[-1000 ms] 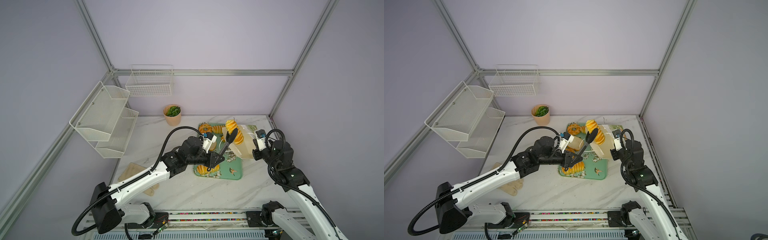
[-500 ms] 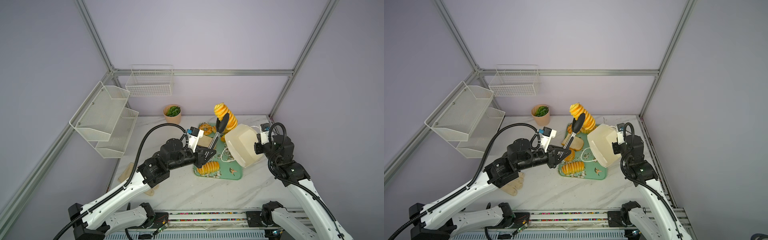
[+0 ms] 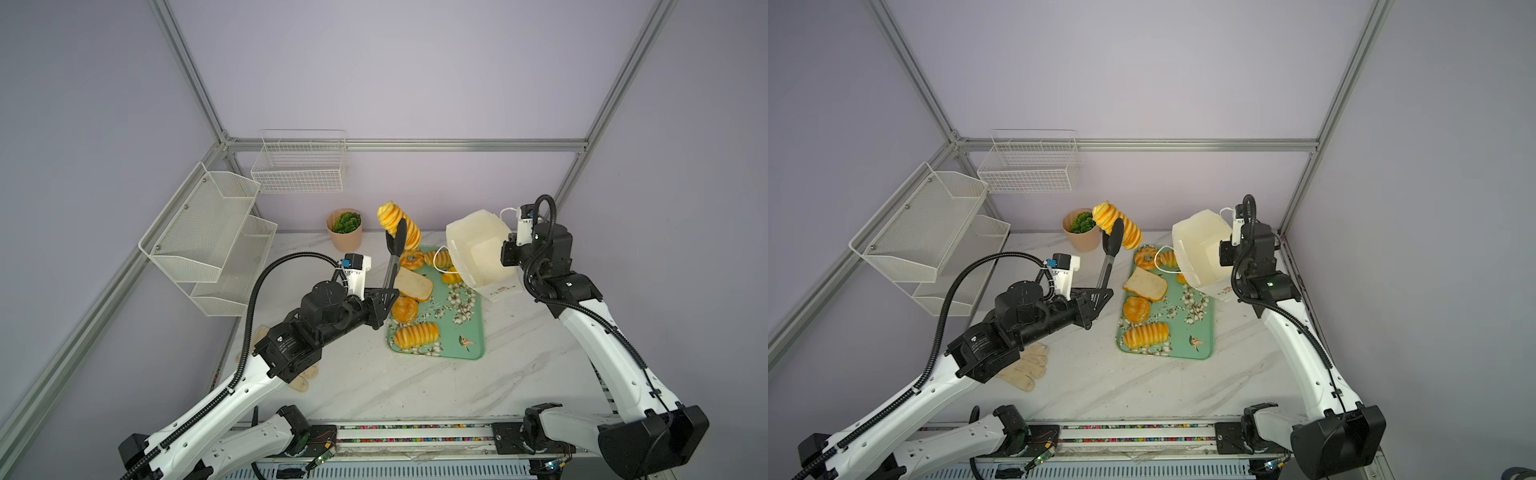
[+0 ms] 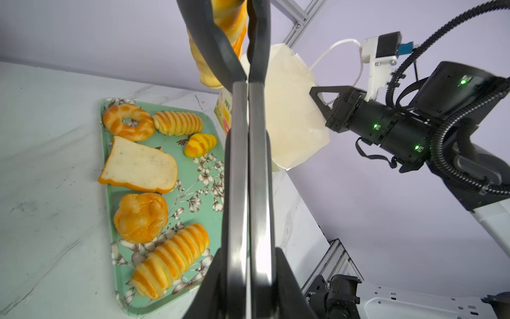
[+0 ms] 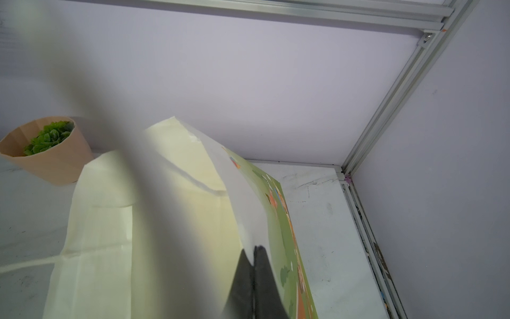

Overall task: Take the fake bread out of the paper bag
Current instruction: 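Swing the pastry over the tray while the right gripper sets the bag upright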

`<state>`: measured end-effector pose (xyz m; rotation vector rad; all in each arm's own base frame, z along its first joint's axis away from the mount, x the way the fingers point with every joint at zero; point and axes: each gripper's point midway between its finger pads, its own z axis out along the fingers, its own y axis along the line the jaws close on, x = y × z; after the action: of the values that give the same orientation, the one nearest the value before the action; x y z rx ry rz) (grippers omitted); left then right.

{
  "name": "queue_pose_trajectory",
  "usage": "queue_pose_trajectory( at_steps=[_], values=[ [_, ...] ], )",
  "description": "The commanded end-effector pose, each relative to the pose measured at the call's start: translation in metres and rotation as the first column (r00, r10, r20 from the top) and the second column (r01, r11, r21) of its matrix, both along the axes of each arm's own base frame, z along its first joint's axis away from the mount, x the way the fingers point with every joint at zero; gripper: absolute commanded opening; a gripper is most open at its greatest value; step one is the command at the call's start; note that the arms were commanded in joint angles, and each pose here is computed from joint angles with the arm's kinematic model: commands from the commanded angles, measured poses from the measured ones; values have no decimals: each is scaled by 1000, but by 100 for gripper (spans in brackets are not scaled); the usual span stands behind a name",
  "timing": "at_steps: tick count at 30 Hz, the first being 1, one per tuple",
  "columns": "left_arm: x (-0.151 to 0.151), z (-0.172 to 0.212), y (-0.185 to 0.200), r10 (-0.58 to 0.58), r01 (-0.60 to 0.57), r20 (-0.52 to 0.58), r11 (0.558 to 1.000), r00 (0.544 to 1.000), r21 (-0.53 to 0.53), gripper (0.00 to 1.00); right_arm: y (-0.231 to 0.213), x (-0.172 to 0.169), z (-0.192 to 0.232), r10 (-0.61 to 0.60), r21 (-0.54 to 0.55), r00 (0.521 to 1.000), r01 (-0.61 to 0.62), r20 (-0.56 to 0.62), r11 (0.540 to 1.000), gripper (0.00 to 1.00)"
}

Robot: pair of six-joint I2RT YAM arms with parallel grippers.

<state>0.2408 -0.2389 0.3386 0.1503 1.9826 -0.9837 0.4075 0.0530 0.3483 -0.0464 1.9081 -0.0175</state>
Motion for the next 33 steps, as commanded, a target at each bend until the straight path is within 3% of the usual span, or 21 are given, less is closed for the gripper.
queue_pose_trajectory(
  at_steps=[1, 14, 25, 30, 33],
  values=[
    [4, -3, -7, -14, 14, -3, 998, 1000, -55, 0, -13, 13, 0, -36, 59, 999, 38, -24, 998, 0],
    [15, -42, -48, -164, 154, -128, 985, 978, -83, 0, -64, 66, -37, -45, 229, 991, 73, -123, 971, 0],
    [18, -75, -79, -273, 254, -226, 961, 935, -111, 0, -91, 105, -46, -18, 396, 992, 65, -122, 916, 0],
    [17, -87, -89, -313, 290, -262, 949, 913, -125, 0, -102, 113, -72, -46, 415, 984, 115, -174, 902, 0],
    [16, -92, -91, -326, 302, -275, 945, 904, -128, 0, -105, 112, -76, -64, 409, 980, 137, -186, 902, 9]
  ],
)
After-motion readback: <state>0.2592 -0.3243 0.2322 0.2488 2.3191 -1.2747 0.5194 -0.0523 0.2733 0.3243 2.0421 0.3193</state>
